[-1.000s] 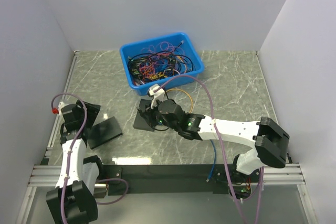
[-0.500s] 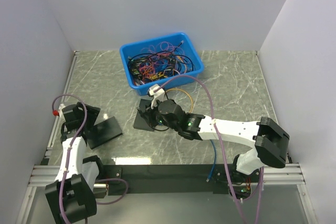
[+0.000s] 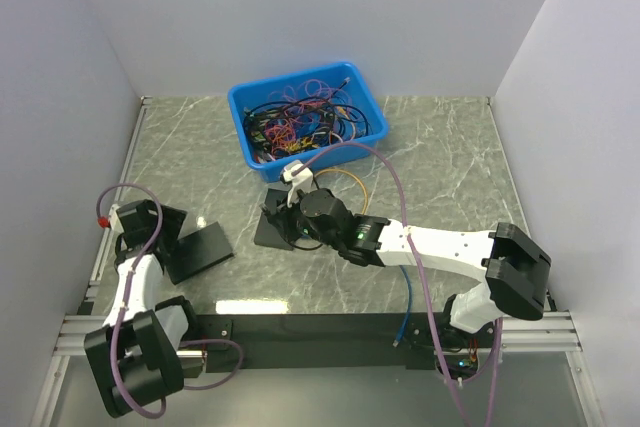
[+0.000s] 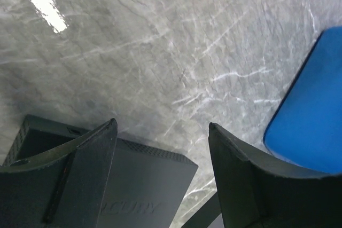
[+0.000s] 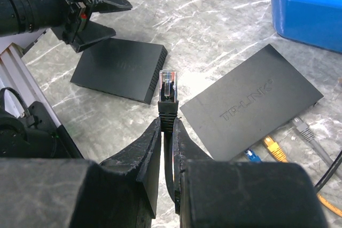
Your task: Insert the plug into the switch port
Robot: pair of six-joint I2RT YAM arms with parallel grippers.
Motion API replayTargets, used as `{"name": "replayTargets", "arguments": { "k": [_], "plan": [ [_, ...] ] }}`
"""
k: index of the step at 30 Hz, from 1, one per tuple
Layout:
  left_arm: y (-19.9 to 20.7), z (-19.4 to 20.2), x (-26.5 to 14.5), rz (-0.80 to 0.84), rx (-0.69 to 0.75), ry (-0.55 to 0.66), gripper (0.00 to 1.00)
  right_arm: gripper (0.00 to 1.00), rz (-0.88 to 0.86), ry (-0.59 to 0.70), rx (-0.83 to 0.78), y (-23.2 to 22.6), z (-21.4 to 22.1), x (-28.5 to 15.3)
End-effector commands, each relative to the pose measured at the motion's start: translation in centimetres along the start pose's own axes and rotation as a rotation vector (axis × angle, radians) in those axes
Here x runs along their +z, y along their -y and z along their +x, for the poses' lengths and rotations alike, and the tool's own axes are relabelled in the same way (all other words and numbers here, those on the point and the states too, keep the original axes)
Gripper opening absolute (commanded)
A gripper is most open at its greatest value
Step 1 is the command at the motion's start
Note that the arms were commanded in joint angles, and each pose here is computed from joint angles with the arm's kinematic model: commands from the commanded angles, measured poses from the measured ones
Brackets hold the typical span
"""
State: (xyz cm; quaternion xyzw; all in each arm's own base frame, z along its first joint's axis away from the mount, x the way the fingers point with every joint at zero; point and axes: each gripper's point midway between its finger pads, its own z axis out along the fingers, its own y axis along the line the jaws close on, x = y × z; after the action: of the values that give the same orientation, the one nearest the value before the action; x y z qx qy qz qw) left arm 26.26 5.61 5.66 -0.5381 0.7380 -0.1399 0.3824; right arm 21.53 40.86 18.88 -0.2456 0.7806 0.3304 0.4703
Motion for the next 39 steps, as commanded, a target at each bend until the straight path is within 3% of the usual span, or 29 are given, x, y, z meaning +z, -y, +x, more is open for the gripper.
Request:
{"name": "replayTargets", "arguments": {
  "k": [1,11,17,25,32,39],
  "plan": [
    [-0.9,-0.1,0.5,-0.043,-0.016,0.001,0.75,0.0,-0.012,0.058,0.016,-0.8,-2.5,0.1],
    [-1.6,-0.7,0.3,-0.099,-0.017,0.024,0.71,0.0,-0.008,0.061,0.017,-0.7,-2.7,-0.1],
    [-0.8,-2.7,-2.1,-0.038,-0.028,0.178,0.73,0.0,-0.008,0.057,0.016,-0.8,-2.7,-0.2],
    [-3.0,-0.2,-0.8,-0.161,-0.053,0.057,0.72,0.0,-0.034,0.045,0.028,-1.4,-2.5,-0.2],
    [-4.2,0.0,-0.9,-0.235,-0.057,0.071,0.73,0.0,-0.035,0.046,0.032,-1.4,-2.6,-0.5],
    [-2.9,-2.2,-2.7,-0.255,-0.029,0.195,0.79,0.0,-0.03,0.03,0.036,-1.3,-2.2,-0.2]
  ]
}}
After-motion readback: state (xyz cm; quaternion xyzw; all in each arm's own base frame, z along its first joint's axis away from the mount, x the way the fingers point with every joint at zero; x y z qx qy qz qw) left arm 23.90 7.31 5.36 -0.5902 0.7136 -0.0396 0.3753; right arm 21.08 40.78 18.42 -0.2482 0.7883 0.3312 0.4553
